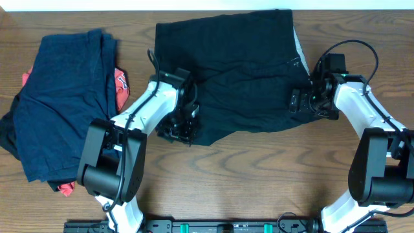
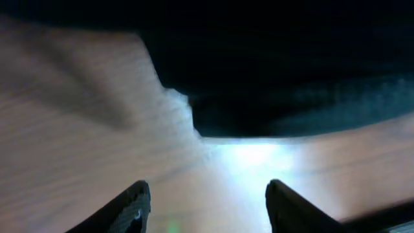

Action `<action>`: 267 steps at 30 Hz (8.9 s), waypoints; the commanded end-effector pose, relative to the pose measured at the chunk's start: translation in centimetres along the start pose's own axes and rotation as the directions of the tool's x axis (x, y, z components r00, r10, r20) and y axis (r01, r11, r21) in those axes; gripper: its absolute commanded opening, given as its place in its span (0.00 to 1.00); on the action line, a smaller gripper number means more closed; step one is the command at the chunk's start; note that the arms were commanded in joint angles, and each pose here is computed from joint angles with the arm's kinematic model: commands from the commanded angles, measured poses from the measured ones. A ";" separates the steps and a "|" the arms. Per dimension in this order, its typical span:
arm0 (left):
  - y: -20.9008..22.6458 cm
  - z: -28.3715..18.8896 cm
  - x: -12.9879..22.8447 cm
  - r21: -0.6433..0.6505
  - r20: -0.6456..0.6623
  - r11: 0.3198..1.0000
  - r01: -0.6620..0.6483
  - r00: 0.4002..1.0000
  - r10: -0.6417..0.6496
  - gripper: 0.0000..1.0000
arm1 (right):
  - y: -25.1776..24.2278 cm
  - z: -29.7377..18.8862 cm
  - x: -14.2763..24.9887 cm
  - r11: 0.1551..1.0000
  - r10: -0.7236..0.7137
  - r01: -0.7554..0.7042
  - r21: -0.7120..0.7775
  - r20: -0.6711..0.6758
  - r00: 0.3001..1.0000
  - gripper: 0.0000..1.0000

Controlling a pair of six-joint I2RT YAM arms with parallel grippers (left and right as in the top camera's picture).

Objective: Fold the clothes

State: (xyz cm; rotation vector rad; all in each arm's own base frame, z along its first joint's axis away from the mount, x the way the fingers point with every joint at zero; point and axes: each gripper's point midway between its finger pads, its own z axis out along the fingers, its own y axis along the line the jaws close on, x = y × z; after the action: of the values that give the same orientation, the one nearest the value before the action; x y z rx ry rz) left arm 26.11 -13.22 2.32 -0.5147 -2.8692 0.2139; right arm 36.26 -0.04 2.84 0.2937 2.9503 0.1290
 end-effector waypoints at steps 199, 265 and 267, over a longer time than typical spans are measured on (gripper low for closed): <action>-12.2 3.9 7.4 -0.005 0.020 0.787 -0.617 0.787 0.617 0.88 | -3.9 -16.4 2.3 0.989 0.139 -0.148 0.013 0.281 0.950 0.02; -3.8 -15.9 1.5 -0.271 0.629 0.962 -0.023 0.753 0.195 0.06 | -3.8 -18.4 3.8 0.987 0.153 -0.162 0.004 0.307 0.939 0.01; -3.2 -16.8 1.8 -0.262 0.655 0.965 0.001 0.734 0.177 0.06 | -3.7 -19.6 4.3 0.987 0.151 -0.159 -0.004 0.339 0.929 0.01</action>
State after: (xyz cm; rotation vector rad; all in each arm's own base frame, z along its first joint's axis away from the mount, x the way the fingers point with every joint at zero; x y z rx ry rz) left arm 26.70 -15.21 17.57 -0.8595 -3.5320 0.0918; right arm 28.66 -4.07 18.54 0.5065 2.6715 0.0589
